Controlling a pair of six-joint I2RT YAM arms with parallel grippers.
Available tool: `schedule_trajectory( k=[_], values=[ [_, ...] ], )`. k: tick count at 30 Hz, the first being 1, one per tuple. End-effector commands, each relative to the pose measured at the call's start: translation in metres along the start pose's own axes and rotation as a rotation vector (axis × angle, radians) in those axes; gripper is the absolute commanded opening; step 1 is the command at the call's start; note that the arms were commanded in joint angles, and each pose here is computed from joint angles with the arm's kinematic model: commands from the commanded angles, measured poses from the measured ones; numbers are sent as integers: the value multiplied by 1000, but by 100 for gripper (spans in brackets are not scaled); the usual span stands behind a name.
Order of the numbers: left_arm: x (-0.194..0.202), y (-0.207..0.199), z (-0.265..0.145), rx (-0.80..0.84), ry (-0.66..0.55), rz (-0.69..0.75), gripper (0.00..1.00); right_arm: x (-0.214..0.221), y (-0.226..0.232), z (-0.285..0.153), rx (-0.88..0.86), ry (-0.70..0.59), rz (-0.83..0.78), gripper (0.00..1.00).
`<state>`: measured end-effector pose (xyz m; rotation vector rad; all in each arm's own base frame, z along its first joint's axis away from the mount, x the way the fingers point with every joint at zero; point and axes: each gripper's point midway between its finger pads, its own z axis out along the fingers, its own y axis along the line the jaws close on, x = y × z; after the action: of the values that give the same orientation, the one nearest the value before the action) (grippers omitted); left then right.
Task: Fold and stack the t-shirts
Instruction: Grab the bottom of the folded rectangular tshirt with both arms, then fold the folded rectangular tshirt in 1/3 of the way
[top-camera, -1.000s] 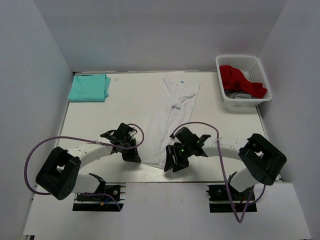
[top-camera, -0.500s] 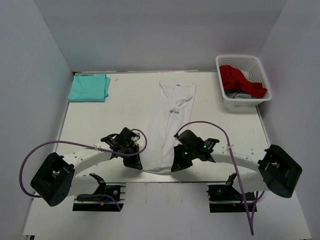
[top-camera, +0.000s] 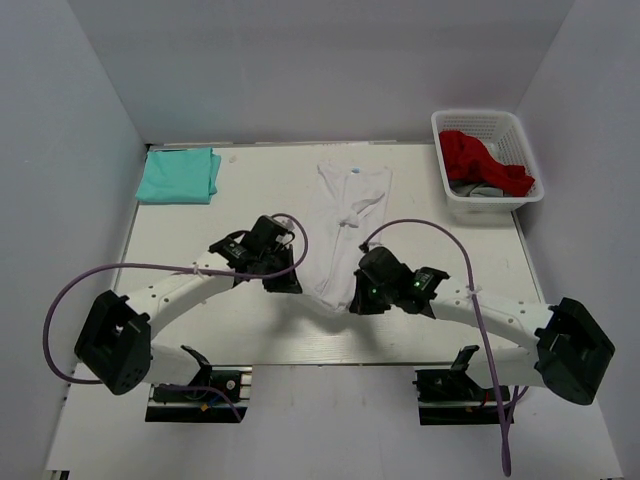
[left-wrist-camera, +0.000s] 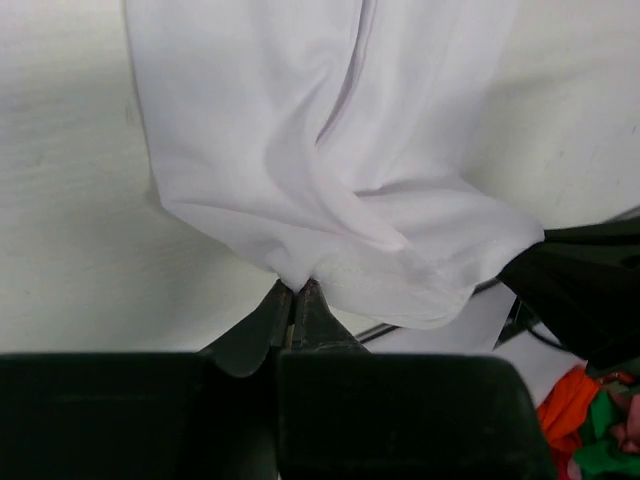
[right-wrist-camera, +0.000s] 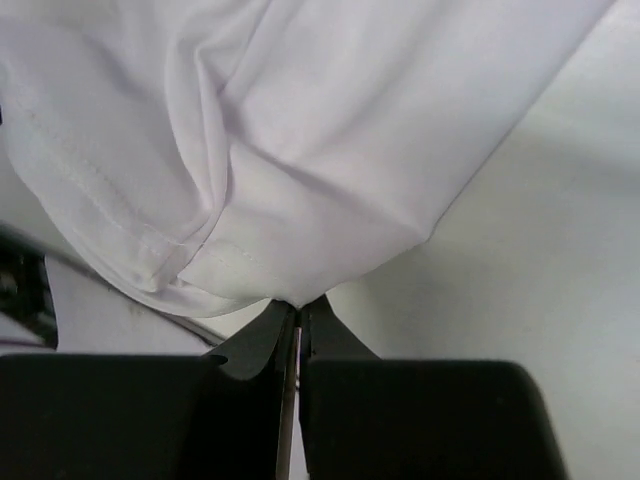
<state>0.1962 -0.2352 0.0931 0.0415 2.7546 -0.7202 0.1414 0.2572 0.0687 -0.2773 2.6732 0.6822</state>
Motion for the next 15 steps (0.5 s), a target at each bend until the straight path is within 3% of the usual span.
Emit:
schedule_trajectory(
  k=[1,7,15],
  values=[
    [-53,-13,-9,-50,-162,-21,0,-56,-9,-10,109,-200,-1,0],
    [-111,-29,-9,-135,-275,-39,0,-98,-21,-5,208,-266,-13,0],
    [-169,-38,14,-247,-285,-24,0,-157,-42,-18,278,-387,10,0]
  ],
)
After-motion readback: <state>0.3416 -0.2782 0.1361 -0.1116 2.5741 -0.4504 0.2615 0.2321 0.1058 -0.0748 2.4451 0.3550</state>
